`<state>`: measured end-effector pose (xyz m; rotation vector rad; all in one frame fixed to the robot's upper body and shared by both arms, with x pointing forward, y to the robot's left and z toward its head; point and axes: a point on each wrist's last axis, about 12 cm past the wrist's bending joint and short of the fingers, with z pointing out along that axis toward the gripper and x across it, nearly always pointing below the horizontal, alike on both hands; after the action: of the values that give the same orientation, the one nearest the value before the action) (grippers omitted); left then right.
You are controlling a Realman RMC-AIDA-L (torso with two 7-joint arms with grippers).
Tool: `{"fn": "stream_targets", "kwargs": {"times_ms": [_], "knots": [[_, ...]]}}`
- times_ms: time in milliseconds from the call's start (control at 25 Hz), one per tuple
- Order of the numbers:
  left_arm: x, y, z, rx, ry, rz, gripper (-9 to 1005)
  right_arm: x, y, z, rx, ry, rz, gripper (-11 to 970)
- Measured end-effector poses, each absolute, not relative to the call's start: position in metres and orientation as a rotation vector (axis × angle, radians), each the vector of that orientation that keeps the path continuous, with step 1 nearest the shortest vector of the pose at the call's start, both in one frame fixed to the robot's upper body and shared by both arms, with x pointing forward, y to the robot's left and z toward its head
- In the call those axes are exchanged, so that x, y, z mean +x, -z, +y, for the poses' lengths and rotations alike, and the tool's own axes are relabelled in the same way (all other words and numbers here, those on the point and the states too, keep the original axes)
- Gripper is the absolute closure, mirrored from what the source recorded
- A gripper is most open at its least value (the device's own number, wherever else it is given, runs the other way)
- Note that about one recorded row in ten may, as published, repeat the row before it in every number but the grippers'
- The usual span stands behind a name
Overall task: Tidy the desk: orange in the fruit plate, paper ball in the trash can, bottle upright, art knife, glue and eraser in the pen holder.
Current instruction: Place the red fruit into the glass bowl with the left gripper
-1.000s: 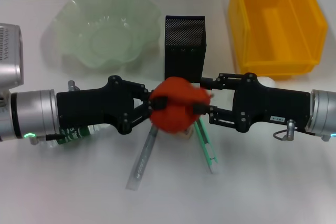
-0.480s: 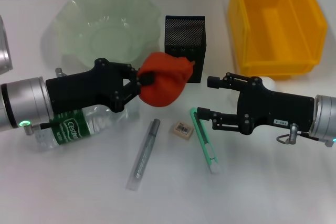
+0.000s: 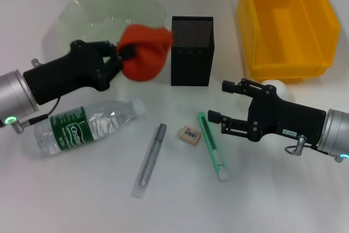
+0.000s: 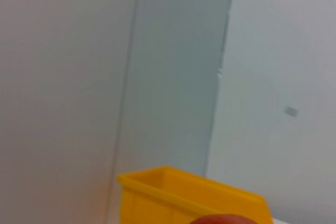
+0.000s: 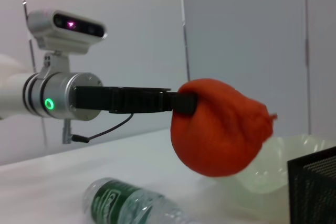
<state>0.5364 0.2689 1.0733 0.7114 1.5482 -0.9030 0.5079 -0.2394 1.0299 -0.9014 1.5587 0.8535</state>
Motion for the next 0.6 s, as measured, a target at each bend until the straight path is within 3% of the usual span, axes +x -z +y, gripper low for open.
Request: {"fn": "stream_targets", "kwargs": {"times_ms": [360, 600], "knots": [[0.546, -1.07, 0.276, 0.585, 0.82, 1.558, 936, 0.5, -1.025, -0.244, -0.833, -0.828, 1.561, 189], [0.57, -1.066, 0.276, 0.426, 0.698, 1.61, 931, 0.497, -1.022, -0.246, -0.806, -0.827, 1.571, 189]]}}
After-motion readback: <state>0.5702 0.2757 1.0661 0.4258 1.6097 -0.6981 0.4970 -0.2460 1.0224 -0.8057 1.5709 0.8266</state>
